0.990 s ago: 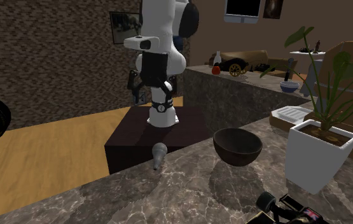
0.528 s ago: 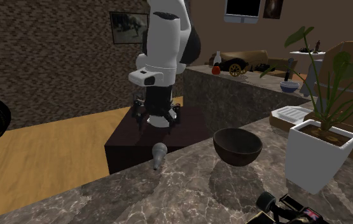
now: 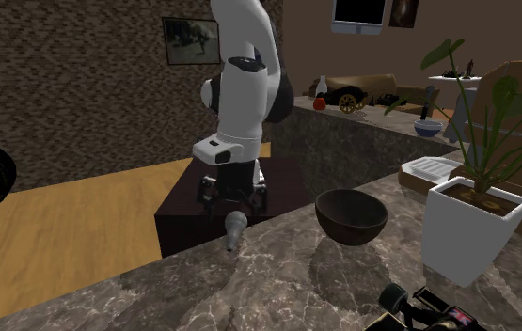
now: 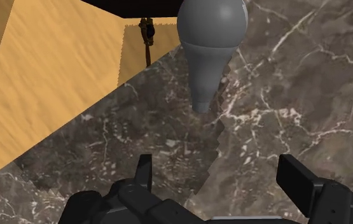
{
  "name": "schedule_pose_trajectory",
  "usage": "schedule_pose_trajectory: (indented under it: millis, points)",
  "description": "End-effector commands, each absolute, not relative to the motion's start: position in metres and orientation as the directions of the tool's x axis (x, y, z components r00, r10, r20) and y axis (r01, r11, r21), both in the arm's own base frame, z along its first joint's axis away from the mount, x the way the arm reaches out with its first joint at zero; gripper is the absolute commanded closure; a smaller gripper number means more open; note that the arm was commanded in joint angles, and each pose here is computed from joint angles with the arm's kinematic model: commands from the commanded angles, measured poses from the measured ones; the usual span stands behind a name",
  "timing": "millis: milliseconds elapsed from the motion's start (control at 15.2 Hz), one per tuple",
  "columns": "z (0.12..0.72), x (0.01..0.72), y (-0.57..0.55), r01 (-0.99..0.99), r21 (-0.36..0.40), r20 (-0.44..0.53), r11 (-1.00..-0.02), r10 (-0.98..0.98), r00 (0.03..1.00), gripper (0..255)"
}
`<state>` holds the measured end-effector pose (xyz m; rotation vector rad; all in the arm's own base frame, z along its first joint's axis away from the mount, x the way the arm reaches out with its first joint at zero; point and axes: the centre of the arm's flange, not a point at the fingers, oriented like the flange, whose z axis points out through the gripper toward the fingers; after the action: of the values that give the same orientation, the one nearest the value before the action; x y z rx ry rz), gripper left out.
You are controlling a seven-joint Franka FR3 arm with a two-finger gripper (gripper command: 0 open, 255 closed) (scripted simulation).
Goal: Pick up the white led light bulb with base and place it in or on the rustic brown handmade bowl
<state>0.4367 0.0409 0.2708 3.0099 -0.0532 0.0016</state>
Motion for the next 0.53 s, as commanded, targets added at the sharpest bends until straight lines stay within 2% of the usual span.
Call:
schedule_pose_trajectory:
  millis: [0, 462]
  points:
    - [0.2607, 0.4367, 0.0389, -0.035, 0.131, 0.004, -0.991, -0.035, 0.999, 0]
    - [0.2577, 0.4367, 0.0385, -0.035, 0.131, 0.004, -0.991, -0.035, 0.999, 0]
